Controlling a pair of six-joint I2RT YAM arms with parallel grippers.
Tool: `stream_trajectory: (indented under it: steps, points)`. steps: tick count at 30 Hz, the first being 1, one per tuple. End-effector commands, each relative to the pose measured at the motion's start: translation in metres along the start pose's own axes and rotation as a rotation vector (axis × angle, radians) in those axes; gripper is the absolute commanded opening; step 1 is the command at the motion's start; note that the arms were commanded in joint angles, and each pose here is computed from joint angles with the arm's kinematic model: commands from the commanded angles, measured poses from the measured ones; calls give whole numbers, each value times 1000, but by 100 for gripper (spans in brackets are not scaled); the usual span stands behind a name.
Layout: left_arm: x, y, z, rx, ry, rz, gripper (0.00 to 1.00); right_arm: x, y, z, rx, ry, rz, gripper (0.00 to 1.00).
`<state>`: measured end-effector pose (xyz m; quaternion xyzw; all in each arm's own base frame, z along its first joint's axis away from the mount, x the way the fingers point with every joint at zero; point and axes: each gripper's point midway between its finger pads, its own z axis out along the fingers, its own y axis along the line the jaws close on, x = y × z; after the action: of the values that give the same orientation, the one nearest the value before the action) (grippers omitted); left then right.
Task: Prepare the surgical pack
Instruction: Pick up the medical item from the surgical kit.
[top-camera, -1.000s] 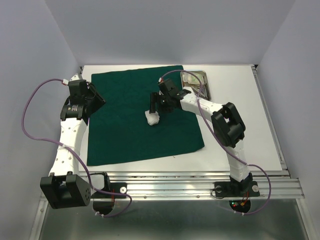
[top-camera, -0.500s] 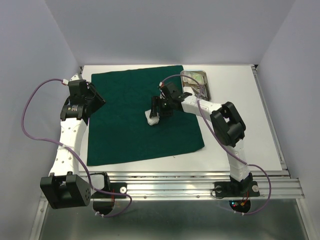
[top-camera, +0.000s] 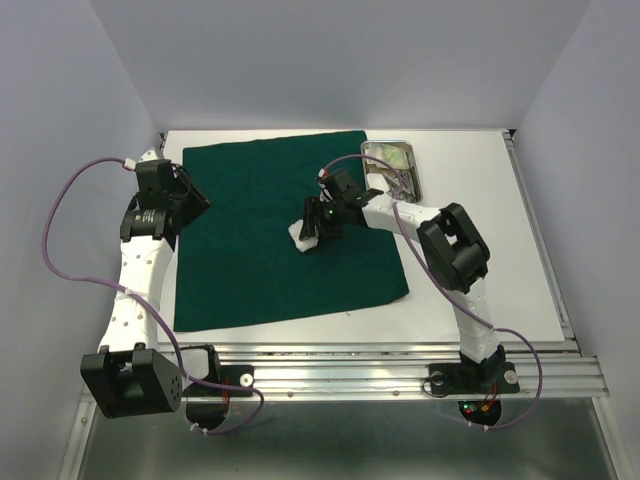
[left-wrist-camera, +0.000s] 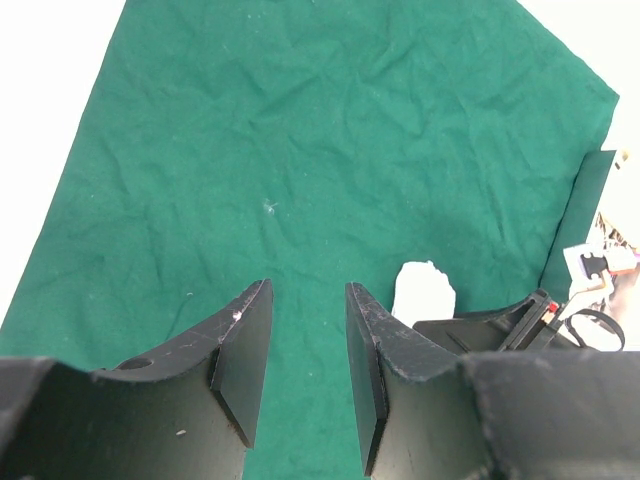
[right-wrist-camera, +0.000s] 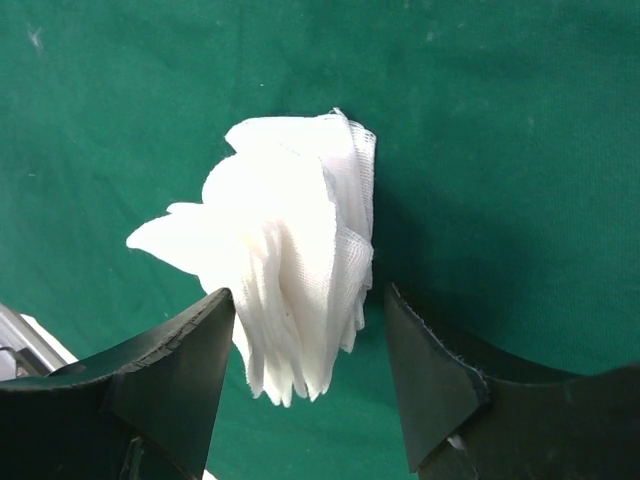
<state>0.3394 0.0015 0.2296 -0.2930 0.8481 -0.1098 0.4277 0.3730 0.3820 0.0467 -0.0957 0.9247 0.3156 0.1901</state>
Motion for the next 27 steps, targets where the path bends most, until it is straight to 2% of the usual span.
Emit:
stream_trajectory:
  steps: [1, 7, 10, 13, 17, 18, 27]
  points:
    - [-6, -3, -5, 30, -33, 17, 46, -6, 6, 8, -46, -10, 2, 66]
    - [-6, -4, -5, 32, -33, 18, 46, -1, -2, 15, -31, 2, 9, 65]
    - [-6, -5, -5, 39, -33, 20, 46, 0, -2, 17, -35, 7, 1, 58]
    - [-5, -4, -4, 37, -29, 20, 46, -3, 2, 13, -42, -1, -10, 46]
    - [-4, -5, -3, 42, -23, 23, 46, -16, 6, 1, -22, -53, -33, 15]
    - [-5, -6, -3, 46, -24, 23, 46, -20, 7, -2, -15, -68, -34, 13]
    - [-3, -6, -2, 49, -17, 34, 46, -46, 18, -27, -13, -150, -47, 11]
